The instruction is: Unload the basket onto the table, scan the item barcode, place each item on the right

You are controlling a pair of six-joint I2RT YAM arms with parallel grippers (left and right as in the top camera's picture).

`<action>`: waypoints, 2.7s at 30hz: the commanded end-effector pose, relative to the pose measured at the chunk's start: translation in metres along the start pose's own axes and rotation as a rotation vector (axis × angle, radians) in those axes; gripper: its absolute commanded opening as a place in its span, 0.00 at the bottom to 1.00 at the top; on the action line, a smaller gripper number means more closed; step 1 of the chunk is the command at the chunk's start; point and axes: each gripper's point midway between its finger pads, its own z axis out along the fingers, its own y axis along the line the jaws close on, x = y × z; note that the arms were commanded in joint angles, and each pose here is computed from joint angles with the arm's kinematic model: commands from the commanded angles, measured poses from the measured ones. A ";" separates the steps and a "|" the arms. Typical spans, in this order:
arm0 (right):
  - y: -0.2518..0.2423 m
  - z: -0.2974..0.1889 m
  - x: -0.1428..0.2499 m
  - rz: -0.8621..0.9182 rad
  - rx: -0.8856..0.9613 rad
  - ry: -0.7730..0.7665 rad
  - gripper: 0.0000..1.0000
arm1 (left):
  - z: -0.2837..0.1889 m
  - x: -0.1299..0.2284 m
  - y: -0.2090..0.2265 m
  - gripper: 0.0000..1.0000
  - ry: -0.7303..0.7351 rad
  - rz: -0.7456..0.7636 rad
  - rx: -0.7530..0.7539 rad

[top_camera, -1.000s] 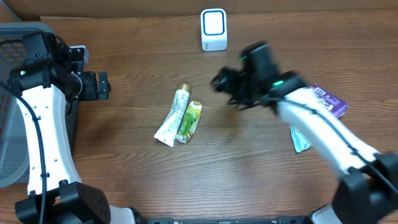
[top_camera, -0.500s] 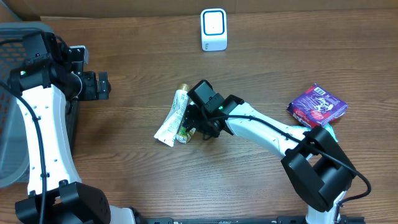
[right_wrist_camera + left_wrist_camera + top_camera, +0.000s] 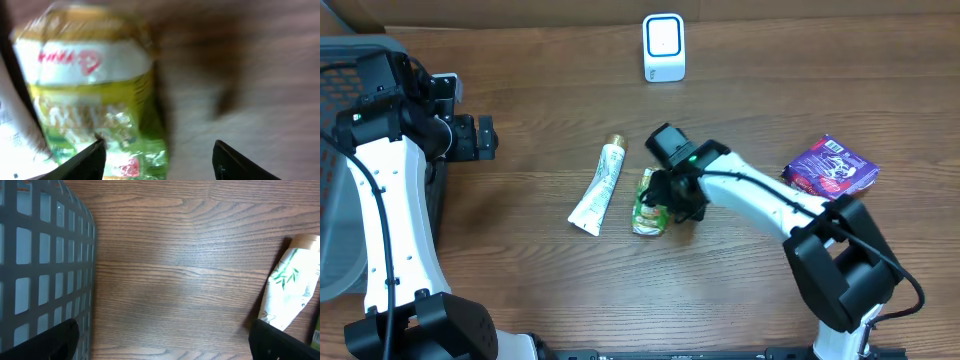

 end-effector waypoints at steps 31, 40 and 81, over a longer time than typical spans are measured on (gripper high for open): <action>0.028 -0.001 -0.062 -0.301 -0.011 -0.225 0.85 | -0.003 0.001 0.000 1.00 -0.006 0.023 0.000; 0.028 0.011 -0.058 -0.303 -0.014 -0.192 0.63 | -0.003 0.001 0.000 1.00 -0.006 0.023 0.000; 0.041 -0.034 -0.115 -0.661 -0.052 -0.285 0.72 | -0.003 0.001 0.000 1.00 -0.006 0.023 0.000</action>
